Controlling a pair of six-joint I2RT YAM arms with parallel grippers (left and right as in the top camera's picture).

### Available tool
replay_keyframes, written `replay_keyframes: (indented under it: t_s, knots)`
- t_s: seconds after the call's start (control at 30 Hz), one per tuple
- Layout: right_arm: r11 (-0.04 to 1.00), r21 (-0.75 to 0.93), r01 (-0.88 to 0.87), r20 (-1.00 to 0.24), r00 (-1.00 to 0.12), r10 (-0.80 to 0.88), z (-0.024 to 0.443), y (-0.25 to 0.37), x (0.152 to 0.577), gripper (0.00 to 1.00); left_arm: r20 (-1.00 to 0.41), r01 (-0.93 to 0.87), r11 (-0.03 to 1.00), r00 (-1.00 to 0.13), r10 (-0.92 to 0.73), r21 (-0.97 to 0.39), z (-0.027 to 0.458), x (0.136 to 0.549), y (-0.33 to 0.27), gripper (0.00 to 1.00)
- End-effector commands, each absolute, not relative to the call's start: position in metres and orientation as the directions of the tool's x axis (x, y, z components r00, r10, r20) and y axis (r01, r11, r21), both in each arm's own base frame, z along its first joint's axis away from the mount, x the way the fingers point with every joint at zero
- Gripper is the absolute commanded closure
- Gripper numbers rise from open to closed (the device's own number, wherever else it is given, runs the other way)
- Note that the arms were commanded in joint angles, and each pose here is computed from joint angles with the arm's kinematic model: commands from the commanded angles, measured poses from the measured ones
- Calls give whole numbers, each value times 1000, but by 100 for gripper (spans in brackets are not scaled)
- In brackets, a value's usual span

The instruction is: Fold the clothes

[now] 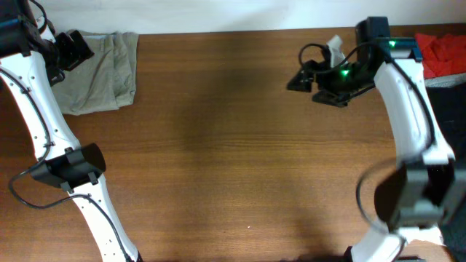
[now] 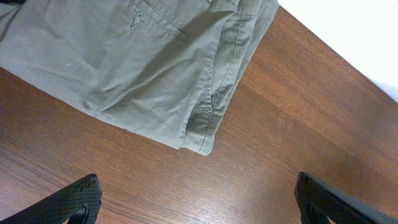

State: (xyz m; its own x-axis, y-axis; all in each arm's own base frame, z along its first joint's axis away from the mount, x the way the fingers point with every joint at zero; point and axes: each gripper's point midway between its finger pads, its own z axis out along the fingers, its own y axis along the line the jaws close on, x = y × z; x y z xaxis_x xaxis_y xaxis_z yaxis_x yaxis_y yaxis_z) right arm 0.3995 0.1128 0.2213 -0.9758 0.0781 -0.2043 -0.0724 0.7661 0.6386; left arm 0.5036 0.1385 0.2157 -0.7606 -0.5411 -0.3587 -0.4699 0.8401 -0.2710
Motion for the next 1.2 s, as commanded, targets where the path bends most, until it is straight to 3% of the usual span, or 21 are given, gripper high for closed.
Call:
replay_keyframes:
  t_s: [0.0,0.07,0.2,0.6,0.73,0.93,1.17]
  knots:
    - [813,511,-280,-427,-903,-43,300,151,343,1,-372,-450,849,-765,-526,-276,221,504,137,1]
    - [821,453,-347,-511,-856,-80,328,164,317,1,-372,-450,849,-765,-526,-276,221,504,137,1]
    - [744,415,-524,-652,-741,-159,382,188,252,1,-372,-450,849,-765,-526,-276,221,504,137,1]
    - [893,188,-409,-750,-647,-139,394,124,228,1,-372,-450,849,-764,-527,-276,221,504,137,1]
    - [937,184,-298,-804,-594,-31,361,88,233,1,-372,-450,849,-764,-527,-276,221,504,137,1]
    - [973,179,-145,-893,-439,99,260,40,227,1,-373,-451,849,-764,-527,-276,221,504,138,1]
    - [961,21,-275,-978,-205,-37,193,47,224,1,-372,-452,848,-763,-528,-276,221,504,138,1]
